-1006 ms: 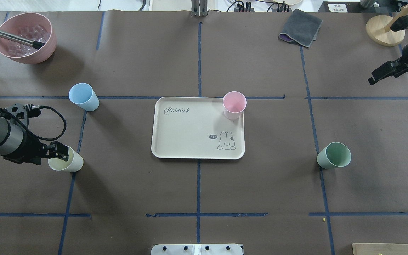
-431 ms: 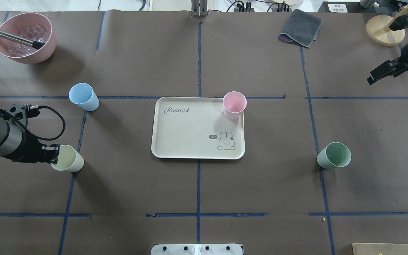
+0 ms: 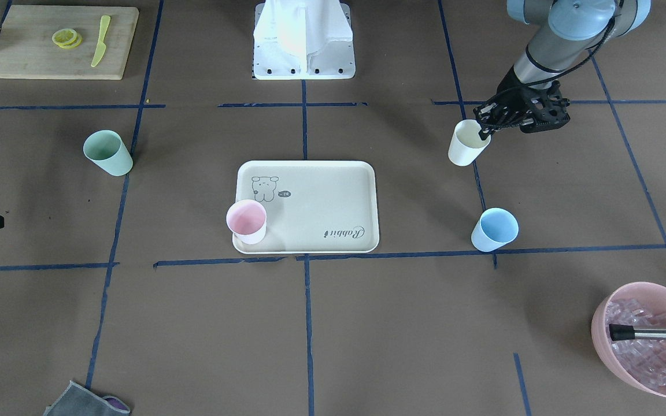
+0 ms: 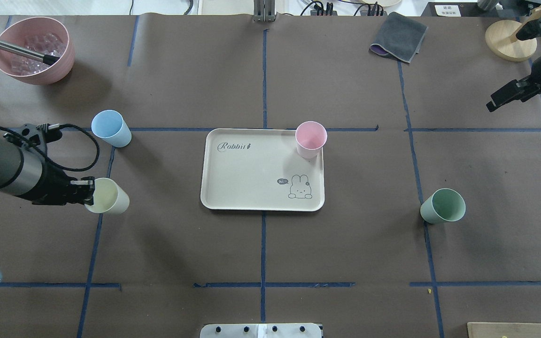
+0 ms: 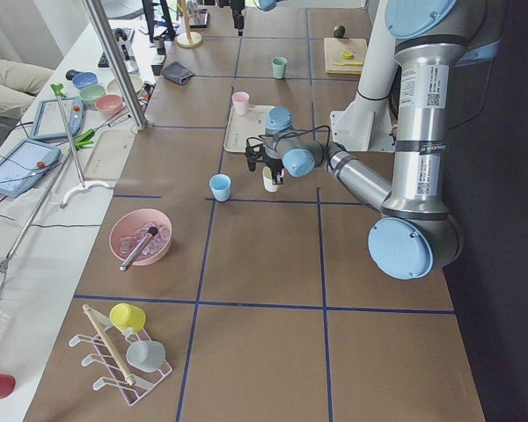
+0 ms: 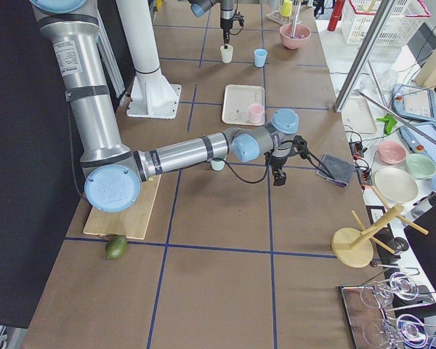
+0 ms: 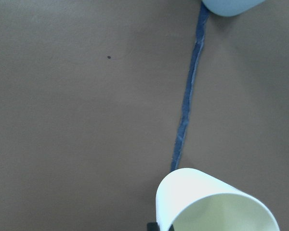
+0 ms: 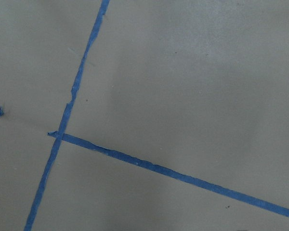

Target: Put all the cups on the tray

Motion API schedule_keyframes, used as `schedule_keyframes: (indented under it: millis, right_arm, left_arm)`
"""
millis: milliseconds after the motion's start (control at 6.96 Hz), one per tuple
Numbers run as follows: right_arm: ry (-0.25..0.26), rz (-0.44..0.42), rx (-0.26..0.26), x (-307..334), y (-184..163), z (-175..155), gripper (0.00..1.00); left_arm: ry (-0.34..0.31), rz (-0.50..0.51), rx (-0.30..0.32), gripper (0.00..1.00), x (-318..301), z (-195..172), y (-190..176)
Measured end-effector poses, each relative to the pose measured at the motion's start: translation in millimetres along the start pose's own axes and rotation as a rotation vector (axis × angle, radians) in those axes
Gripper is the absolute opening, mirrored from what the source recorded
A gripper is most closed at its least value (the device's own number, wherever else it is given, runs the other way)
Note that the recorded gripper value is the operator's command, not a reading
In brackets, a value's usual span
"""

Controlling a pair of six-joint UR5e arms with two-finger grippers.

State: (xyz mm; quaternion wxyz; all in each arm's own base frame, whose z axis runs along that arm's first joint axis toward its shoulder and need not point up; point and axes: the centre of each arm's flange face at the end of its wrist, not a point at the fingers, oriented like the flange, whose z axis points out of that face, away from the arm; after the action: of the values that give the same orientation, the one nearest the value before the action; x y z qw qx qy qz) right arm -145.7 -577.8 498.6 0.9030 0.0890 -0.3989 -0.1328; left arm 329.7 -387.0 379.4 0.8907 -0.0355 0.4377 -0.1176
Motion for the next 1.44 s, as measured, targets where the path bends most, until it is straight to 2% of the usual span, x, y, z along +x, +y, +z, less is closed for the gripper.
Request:
schedule_keyframes:
  millis: [431, 862, 1006, 1150, 1293, 1437]
  right_arm:
    - [0.002, 0.001, -0.001, 0, 1, 1, 0.99]
    - [0.002, 0.003, -0.006, 2, 3, 4, 0.99]
    - [0.003, 0.004, -0.006, 2, 4, 4, 0.99]
    - [0.004, 0.004, -0.006, 3, 5, 4, 0.99]
    - [0.004, 0.006, -0.007, 4, 6, 4, 0.99]
    - [0.004, 0.007, -0.007, 5, 7, 4, 0.99]
  left_arm:
    - [-0.022, -0.138, 0.029, 0.00, 161, 0, 34]
    - [-0.017, -0.250, 0.060, 0.00, 229, 29, 41]
    - [-0.021, -0.262, 0.072, 0.06, 234, 42, 37]
    - [-0.033, -0.268, 0.077, 0.28, 233, 53, 34]
    - [-0.043, -0.270, 0.079, 0.99, 232, 60, 31]
    - [-0.046, -0.263, 0.079, 1.00, 232, 62, 31]
